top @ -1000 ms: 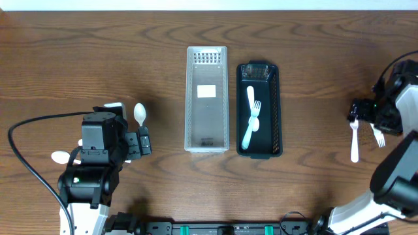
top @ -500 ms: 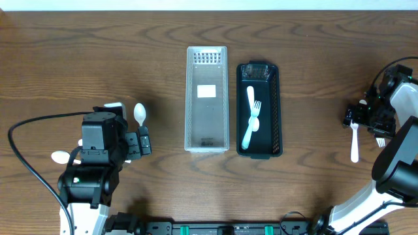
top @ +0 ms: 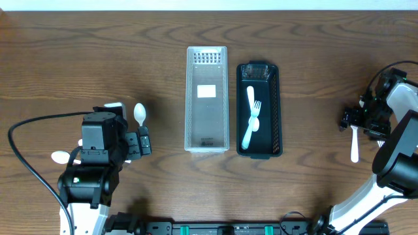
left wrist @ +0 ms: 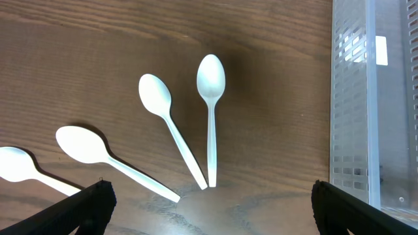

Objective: Pack container
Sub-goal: 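Move the right gripper back and grasp the second white fork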

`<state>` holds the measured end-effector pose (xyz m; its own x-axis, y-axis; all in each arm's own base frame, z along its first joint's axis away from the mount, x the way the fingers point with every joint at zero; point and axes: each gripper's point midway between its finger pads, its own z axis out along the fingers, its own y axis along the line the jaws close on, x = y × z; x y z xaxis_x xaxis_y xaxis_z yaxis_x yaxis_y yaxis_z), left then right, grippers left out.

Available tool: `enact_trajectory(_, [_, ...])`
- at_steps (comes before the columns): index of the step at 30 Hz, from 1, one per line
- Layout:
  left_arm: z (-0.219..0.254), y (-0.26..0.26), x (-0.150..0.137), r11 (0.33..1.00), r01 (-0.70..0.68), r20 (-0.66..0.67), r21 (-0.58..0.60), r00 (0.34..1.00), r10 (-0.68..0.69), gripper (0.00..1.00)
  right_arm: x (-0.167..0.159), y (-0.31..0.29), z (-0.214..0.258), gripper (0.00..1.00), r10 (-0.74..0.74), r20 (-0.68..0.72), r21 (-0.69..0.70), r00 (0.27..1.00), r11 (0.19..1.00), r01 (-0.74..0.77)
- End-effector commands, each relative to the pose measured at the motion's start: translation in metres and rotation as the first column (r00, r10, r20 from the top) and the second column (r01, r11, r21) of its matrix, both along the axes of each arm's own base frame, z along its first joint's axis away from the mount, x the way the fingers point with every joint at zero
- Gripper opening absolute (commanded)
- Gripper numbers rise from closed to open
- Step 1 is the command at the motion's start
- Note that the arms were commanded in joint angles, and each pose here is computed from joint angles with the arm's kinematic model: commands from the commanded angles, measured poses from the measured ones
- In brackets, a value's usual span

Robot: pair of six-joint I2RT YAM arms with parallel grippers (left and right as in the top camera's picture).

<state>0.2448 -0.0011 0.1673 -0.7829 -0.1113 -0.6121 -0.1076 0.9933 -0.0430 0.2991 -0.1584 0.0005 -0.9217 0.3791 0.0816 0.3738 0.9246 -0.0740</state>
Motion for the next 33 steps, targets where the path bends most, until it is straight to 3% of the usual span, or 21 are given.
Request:
enact_trajectory(1, [0.005, 0.001, 0.002, 1.0, -0.012, 0.013, -0.006, 1.0, 0.012, 0.98, -0.005, 0.002, -0.007, 0.94, -0.002, -0.008, 0.022, 1.0, 1.0, 0.002])
enact_trajectory(13, [0.005, 0.001, 0.002, 1.0, -0.012, 0.013, -0.006, 1.0, 0.012, 0.98, -0.016, 0.01, -0.024, 0.91, -0.003, -0.017, 0.039, 1.0, 0.999, 0.004])
enact_trajectory(19, [0.005, 0.001, 0.001, 1.0, -0.012, 0.012, -0.006, 1.0, 0.012, 0.98, -0.015, 0.011, -0.024, 0.66, -0.008, -0.011, 0.048, 1.0, 0.999, 0.009])
enact_trajectory(33, [0.005, 0.001, 0.001, 1.0, -0.012, 0.012, -0.006, 1.0, 0.012, 0.98, -0.013, 0.011, -0.024, 0.34, -0.019, -0.004, 0.044, 1.0, 0.999, 0.019])
